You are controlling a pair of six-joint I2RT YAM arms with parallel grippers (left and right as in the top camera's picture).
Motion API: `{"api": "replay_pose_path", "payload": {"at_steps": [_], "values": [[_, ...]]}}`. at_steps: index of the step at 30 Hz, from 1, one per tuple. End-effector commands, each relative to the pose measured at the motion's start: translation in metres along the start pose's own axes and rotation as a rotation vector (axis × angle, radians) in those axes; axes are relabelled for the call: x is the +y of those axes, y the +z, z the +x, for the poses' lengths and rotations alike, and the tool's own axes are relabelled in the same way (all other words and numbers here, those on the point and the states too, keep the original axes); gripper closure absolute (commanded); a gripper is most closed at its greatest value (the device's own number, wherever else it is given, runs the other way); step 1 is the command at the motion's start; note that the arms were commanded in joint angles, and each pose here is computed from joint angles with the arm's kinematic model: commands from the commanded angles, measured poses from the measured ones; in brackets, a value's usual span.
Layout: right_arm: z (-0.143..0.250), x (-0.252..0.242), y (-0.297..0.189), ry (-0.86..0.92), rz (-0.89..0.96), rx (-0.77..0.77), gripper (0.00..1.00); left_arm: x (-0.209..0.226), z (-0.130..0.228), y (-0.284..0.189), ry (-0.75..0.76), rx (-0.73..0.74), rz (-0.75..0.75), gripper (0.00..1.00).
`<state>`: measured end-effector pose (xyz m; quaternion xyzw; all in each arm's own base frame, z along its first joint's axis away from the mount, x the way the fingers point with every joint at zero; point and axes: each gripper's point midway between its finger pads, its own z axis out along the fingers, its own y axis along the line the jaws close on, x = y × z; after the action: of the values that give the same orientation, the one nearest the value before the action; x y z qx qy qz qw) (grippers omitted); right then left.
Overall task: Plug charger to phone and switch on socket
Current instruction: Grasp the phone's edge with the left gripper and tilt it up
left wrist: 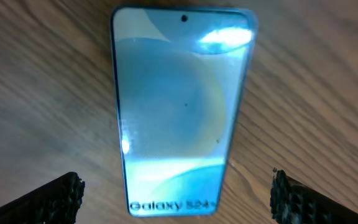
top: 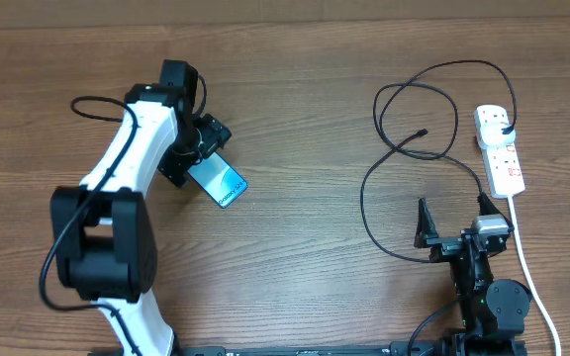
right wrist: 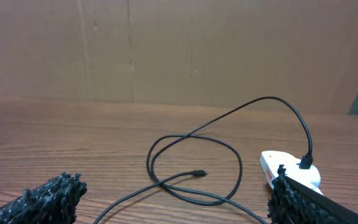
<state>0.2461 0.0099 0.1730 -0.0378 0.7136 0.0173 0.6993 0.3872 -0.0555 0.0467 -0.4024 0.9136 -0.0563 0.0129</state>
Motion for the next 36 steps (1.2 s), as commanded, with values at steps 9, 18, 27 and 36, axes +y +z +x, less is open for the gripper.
{"api": "replay_pose_path", "payload": {"at_steps": [9, 18, 27, 36], "values": [[0.004, -0.002, 0.001, -0.001, 0.011, 0.005, 0.0, 0.006, 0.014, 0.045, 0.021, 0.098, -0.069, 0.0], [0.004, -0.002, 0.001, -0.001, 0.011, 0.005, 0.0, -0.002, 0.006, 0.048, 0.025, 0.067, -0.035, 0.0], [0.004, -0.002, 0.001, -0.001, 0.011, 0.005, 0.0, 0.003, 0.0, 0.048, 0.026, 0.03, -0.067, 0.0], [0.004, -0.002, 0.0, -0.001, 0.011, 0.004, 0.0, 0.003, 0.001, 0.051, 0.027, 0.036, -0.07, 0.0]]}}
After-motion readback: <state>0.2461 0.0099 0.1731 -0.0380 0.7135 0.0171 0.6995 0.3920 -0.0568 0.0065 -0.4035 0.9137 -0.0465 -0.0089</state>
